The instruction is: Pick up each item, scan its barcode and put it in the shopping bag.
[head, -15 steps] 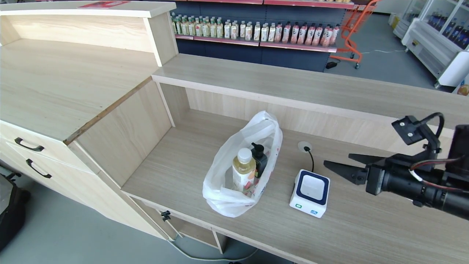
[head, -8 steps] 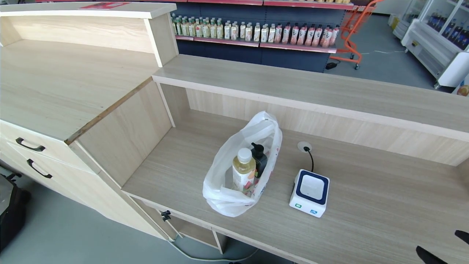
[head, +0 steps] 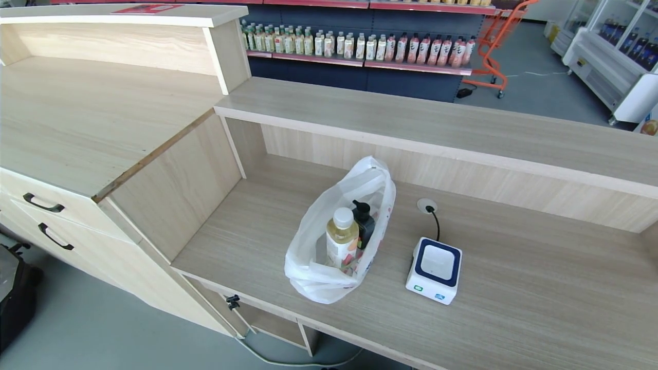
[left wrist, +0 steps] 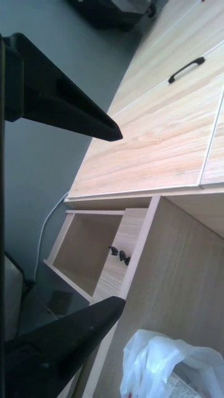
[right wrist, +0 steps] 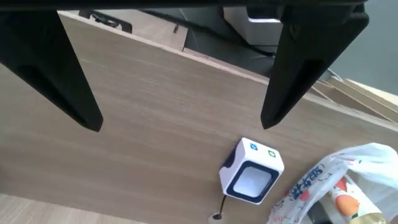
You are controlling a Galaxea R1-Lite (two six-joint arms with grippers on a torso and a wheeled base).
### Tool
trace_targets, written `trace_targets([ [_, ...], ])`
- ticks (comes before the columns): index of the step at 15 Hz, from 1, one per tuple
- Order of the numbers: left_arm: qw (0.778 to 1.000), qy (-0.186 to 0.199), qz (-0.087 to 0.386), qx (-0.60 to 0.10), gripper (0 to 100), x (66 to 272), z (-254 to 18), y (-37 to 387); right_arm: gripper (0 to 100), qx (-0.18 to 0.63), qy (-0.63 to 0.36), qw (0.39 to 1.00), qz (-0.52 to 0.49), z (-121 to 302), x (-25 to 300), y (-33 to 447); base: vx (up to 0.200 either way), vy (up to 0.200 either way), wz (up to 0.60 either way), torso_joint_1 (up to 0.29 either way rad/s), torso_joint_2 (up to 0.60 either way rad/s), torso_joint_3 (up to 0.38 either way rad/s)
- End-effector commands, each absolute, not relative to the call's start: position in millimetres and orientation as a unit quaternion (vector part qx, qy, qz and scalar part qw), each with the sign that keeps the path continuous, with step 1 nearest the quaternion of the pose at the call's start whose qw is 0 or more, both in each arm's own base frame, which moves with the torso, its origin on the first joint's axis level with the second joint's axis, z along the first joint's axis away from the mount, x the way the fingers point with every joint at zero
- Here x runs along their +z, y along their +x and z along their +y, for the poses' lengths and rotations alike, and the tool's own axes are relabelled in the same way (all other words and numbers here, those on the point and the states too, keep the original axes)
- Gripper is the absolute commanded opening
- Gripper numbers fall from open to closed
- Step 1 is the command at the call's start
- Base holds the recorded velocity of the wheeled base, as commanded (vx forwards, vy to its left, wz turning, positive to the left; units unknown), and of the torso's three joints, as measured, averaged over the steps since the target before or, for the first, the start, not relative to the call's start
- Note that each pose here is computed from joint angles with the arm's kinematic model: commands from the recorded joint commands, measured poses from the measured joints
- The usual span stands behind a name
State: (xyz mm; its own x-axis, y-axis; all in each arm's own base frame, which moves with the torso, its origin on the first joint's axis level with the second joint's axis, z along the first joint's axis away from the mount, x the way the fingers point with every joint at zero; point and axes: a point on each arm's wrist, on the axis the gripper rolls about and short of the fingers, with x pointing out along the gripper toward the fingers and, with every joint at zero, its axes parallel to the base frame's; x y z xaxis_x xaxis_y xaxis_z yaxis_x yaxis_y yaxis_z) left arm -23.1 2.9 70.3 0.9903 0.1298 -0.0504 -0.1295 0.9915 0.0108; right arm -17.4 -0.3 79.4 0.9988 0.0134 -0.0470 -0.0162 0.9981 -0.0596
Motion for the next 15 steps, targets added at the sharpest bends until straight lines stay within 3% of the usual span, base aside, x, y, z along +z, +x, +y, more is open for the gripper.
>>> trace_targets([
  [1, 0.998, 0.004, 0.025, 0.065, 100, 70.3, 2.9, -23.1, 100, 0.004, -0.035, 0.999, -0.011, 0.4, 77.7, -22.8, 0.000, 0.000, 0.00, 0.000, 0.00, 0.000],
  [6, 0.998, 0.004, 0.025, 0.065, 100, 70.3, 2.9, -23.1, 100, 0.005, -0.035, 0.999, -0.010, 0.5, 77.5, -22.8, 0.000, 0.000, 0.00, 0.000, 0.00, 0.000],
  [13, 0.998, 0.004, 0.025, 0.065, 100, 70.3, 2.9, -23.1, 100, 0.006, -0.036, 0.999, -0.010, 0.5, 77.5, -22.8, 0.000, 0.000, -0.60, 0.006, 0.00, 0.002],
  [15, 0.998, 0.004, 0.025, 0.065, 100, 70.3, 2.9, -23.1, 100, 0.004, -0.028, 1.000, -0.010, 0.4, 77.5, -22.8, 0.000, 0.000, 0.00, 0.000, 0.00, 0.000],
])
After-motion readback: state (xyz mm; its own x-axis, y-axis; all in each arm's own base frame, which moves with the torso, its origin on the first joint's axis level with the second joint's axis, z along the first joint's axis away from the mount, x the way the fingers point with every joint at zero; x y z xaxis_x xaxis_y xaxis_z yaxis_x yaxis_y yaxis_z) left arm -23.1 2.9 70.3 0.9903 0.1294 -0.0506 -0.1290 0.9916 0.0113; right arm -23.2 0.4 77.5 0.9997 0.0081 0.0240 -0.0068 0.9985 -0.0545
